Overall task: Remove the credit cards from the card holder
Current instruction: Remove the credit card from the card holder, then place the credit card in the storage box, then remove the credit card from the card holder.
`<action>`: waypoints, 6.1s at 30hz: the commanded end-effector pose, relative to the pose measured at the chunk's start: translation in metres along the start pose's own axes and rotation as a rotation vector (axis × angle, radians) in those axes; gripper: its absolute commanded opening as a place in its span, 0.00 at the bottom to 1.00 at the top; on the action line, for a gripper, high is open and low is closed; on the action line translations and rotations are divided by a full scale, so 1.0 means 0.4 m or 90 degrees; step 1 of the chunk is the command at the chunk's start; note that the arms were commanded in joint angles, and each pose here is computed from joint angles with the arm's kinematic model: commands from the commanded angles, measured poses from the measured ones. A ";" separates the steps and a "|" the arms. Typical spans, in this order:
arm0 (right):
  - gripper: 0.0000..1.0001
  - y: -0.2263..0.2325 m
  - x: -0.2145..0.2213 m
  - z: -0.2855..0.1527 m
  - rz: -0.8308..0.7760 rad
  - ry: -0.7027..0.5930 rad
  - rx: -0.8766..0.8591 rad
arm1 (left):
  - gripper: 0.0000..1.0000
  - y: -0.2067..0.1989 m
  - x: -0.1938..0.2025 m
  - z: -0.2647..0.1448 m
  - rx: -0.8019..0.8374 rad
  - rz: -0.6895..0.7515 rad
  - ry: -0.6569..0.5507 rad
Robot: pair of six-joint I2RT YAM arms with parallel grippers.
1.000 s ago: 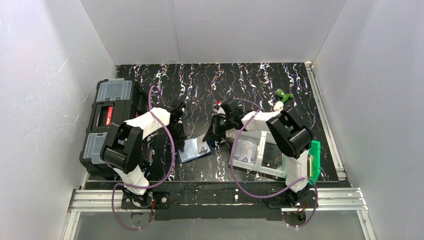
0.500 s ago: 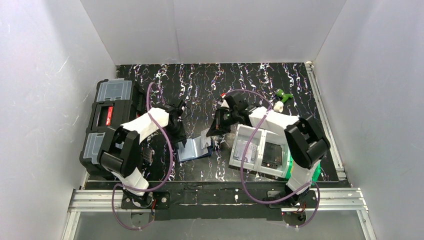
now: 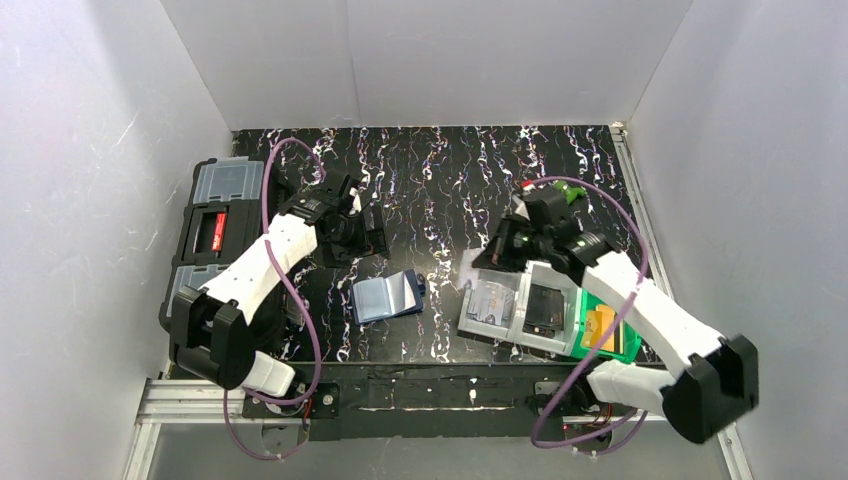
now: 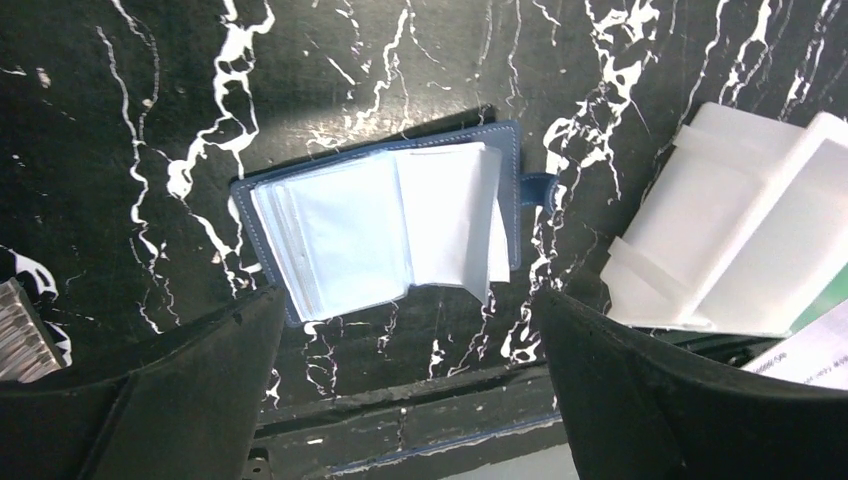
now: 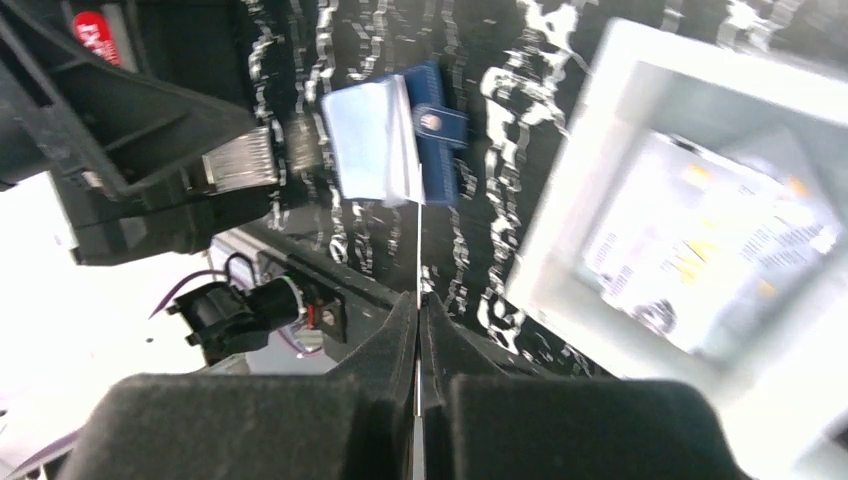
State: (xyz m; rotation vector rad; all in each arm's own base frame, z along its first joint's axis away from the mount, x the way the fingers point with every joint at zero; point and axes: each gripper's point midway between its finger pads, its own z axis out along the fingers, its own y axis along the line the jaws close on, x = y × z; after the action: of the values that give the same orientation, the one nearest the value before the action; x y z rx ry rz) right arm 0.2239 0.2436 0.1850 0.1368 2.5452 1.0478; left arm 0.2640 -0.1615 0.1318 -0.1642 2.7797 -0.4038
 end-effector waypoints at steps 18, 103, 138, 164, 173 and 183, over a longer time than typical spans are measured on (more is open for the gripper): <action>0.18 -0.226 0.029 0.024 0.093 0.025 0.106 | 0.98 -0.039 0.038 -0.070 0.083 0.026 0.006; 0.52 -0.021 0.317 0.573 -0.317 0.296 0.301 | 0.98 0.138 -0.015 -0.139 0.025 -0.190 -0.039; 0.21 0.098 0.216 0.484 -0.173 0.283 0.026 | 0.00 0.125 0.160 0.192 -0.048 -0.143 0.161; 0.43 0.127 0.141 0.408 -0.215 0.212 0.086 | 0.00 0.076 0.134 0.197 -0.031 -0.098 0.164; 0.43 0.137 0.110 0.368 -0.227 0.180 0.105 | 0.01 0.022 0.113 0.179 0.003 -0.082 0.146; 0.43 0.120 0.075 0.300 -0.225 0.138 0.125 | 0.02 -0.041 0.109 0.202 0.038 -0.064 0.151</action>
State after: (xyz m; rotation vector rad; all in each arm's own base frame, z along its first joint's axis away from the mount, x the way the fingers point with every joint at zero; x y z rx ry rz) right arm 0.2334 0.3771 0.1092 -0.4048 2.7852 0.7209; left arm 0.2454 -0.1902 0.0468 -0.2831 3.0008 -0.5122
